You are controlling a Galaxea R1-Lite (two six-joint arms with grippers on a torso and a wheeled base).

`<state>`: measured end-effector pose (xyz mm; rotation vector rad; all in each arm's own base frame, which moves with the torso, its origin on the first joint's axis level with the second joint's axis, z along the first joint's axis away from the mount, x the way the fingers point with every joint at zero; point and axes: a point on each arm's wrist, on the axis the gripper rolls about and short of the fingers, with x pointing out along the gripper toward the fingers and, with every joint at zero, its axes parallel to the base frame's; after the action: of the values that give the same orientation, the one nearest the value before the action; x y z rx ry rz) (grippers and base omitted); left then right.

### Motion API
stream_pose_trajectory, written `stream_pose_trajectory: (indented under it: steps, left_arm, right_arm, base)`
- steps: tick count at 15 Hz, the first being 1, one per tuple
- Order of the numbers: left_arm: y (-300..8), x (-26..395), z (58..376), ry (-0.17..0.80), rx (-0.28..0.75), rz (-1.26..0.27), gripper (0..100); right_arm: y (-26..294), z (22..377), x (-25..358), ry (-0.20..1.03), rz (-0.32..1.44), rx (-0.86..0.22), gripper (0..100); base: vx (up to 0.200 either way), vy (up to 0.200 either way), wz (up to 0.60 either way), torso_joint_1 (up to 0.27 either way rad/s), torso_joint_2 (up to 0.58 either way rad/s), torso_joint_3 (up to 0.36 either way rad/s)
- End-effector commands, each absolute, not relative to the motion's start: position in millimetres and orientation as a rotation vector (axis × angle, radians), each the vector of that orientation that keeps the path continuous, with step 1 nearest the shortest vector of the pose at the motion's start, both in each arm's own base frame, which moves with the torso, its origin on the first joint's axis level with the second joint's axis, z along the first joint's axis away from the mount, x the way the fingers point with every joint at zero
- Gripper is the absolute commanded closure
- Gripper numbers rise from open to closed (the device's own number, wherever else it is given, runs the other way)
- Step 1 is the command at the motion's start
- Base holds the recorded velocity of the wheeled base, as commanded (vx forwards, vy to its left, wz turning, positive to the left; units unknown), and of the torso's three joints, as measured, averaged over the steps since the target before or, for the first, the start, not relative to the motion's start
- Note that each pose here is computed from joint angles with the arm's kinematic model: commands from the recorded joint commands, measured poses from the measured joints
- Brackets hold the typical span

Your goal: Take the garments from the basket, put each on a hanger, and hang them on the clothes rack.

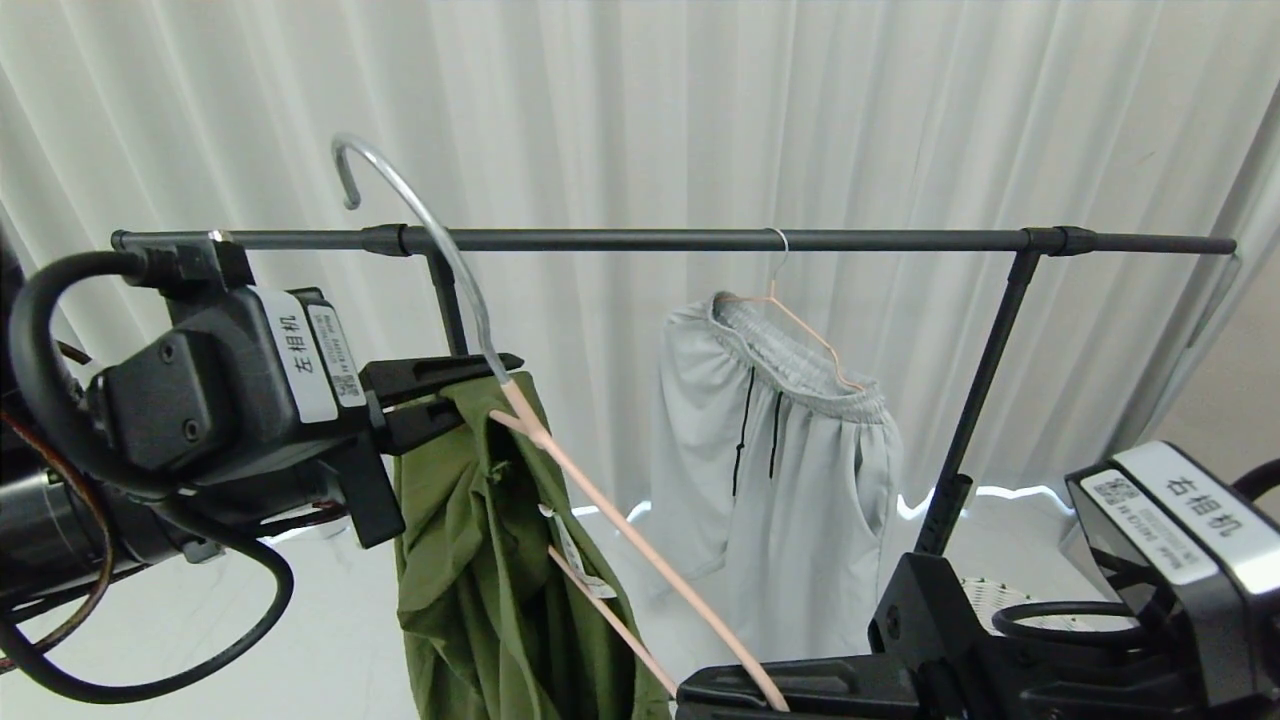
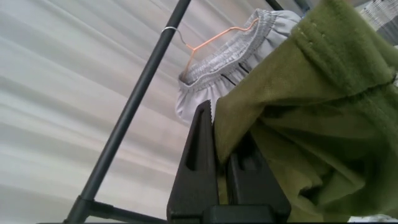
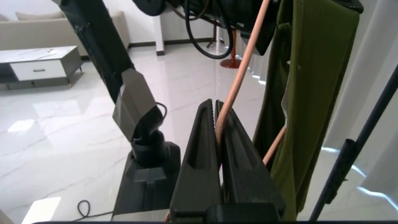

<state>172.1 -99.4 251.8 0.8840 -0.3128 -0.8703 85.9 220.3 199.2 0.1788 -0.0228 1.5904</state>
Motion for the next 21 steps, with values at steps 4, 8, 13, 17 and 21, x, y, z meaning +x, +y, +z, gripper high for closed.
stream_pose_trajectory:
  steps: [4,8,13,17,21]
  left_arm:
    - [-97.2,169.7,250.6,-0.288,0.847,-0.863,100]
    - [-93.8,165.1,250.2,-0.276,0.846,-0.83,100]
    - [-83.8,160.1,254.5,-0.189,0.887,-0.567,100]
    - [-72.9,155.4,254.9,-0.051,0.912,-0.24,100]
    - [-74.9,156.3,252.0,0.002,0.866,-0.166,100]
  right_arm:
    - [218.1,199.1,86.7,-0.021,1.576,0.182,0]
    - [214.2,200.3,97.6,-0.034,1.499,0.181,0]
    - [187.7,206.5,135.5,-0.104,1.293,0.147,0]
    - [175.1,208.3,148.0,-0.118,1.215,0.12,0]
    - [173.3,205.1,152.7,-0.073,1.188,0.075,0]
  base:
    - [0.0,0.0,0.0,0.0,0.0,0.0]
    - [0.0,0.0,0.0,0.0,0.0,0.0]
    - [0.0,0.0,0.0,0.0,0.0,0.0]
    - [0.0,0.0,0.0,0.0,0.0,0.0]
    - [0.0,0.0,0.0,0.0,0.0,0.0]
